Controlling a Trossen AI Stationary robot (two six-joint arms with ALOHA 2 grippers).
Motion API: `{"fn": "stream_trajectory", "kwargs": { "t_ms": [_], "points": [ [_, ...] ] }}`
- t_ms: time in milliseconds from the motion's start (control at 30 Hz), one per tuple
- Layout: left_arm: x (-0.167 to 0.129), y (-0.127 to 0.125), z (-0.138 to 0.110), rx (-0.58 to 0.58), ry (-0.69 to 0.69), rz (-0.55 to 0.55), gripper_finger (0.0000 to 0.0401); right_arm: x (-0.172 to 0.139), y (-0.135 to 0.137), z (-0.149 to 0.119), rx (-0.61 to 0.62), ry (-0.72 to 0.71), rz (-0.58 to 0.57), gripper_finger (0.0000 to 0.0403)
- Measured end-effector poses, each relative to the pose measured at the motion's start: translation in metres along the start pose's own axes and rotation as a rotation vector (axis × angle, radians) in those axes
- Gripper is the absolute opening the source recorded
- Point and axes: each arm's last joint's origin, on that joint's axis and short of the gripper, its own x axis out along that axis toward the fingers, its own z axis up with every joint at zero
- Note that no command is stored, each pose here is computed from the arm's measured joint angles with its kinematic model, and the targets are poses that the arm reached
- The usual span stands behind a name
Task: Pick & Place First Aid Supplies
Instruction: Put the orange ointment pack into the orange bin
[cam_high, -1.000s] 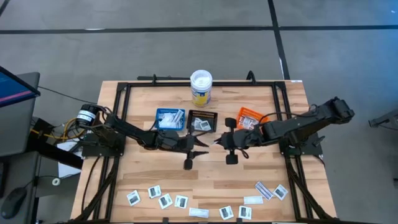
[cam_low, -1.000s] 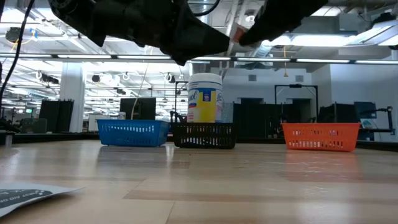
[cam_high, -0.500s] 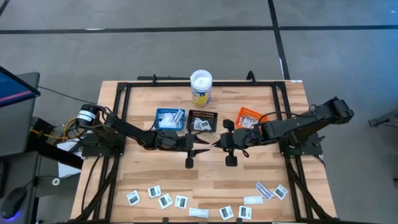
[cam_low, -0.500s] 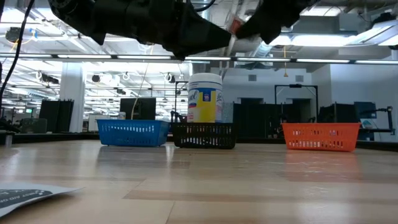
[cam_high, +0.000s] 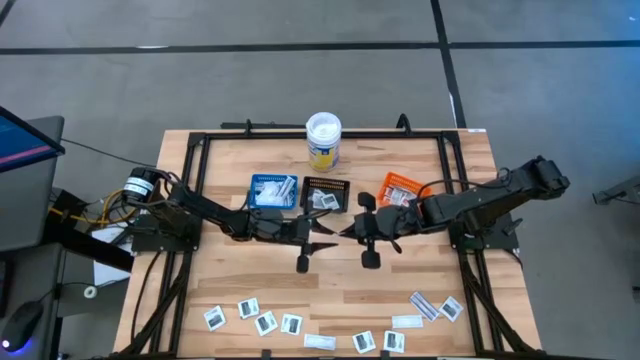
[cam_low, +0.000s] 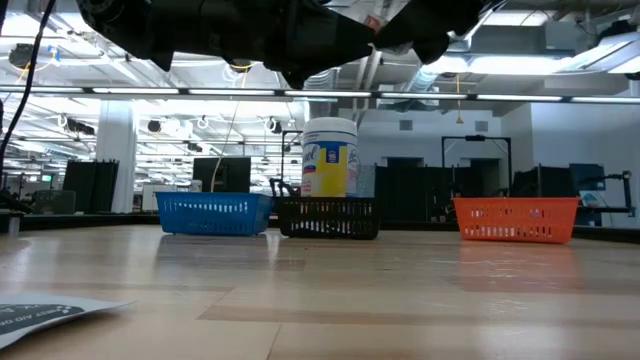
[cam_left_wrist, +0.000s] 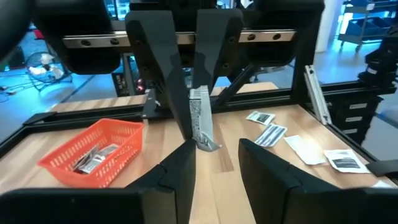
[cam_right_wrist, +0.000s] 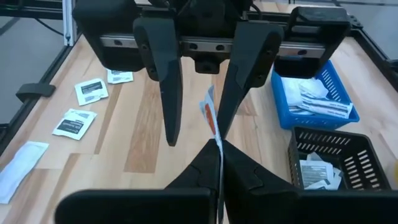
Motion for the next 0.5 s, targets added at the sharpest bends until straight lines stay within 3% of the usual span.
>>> {"fn": "stream_trajectory", "kwargs": {
  "t_ms": [500],
  "points": [
    [-0.0001,0.0012,-0.0008,-0.022,0.012,0.05,0.0121,-0.0004,0.0021,-0.0003,-0.016,0.001,0.005,0.0001]
  ]
}}
